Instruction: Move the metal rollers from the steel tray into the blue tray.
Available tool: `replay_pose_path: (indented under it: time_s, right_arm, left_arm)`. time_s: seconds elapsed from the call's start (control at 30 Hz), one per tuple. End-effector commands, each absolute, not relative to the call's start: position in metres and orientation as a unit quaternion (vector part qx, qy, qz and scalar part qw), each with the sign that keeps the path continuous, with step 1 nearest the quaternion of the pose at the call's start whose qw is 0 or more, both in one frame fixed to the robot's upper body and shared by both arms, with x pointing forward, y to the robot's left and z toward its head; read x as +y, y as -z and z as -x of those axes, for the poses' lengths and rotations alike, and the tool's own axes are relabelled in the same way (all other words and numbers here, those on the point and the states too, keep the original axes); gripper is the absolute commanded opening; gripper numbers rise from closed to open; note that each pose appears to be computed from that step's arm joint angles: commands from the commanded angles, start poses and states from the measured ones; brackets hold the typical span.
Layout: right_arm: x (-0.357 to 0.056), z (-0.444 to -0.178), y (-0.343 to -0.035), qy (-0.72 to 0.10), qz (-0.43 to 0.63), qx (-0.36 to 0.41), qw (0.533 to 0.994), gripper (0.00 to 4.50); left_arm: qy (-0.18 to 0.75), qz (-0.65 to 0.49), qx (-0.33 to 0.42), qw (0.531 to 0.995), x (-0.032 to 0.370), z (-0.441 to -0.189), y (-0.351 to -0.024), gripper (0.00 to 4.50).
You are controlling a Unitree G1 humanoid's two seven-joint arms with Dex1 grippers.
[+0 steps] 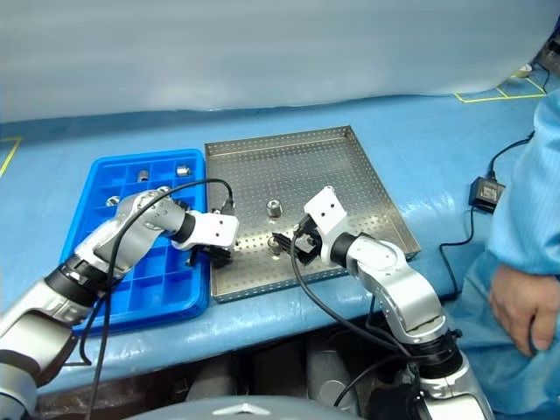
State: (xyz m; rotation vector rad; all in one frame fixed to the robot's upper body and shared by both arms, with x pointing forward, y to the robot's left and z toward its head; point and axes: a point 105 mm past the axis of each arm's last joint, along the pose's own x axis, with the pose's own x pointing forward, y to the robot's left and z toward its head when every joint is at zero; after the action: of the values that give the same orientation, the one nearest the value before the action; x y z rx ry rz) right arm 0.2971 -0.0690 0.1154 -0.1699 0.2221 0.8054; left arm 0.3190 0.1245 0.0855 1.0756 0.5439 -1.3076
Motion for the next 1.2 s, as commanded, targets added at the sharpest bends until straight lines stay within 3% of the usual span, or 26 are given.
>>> replay_pose_path:
  time_s: [0.03,0.3,0.57,0.7,0.9,1.2]
  right_arm:
    - [-0.063,-0.298,-0.130,-0.401,0.088,0.075,0.909,4.50]
    - [-0.060,-0.295,-0.128,-0.415,0.087,0.078,0.902,4.50]
    - [-0.045,-0.274,-0.132,-0.503,0.061,0.069,0.859,4.50]
    - [-0.041,-0.274,-0.134,-0.517,0.061,0.067,0.851,4.50]
    - [-0.034,-0.274,-0.131,-0.531,0.067,0.076,0.841,4.50]
    - [-0.033,-0.278,-0.134,-0.531,0.057,0.074,0.842,4.50]
  left_arm:
    - [0.561,-0.475,0.209,0.645,0.122,-0.324,-0.102,1.12]
    - [0.552,-0.368,0.157,0.732,0.103,-0.330,-0.134,1.12]
    - [0.465,-0.297,0.120,0.825,0.125,-0.324,-0.153,1.12]
    - [0.383,-0.262,0.084,0.882,0.136,-0.325,-0.166,1.12]
    - [0.147,-0.172,0.046,0.973,0.193,-0.322,-0.184,1.12]
    - [-0.098,-0.111,0.094,0.984,0.256,-0.289,-0.156,1.12]
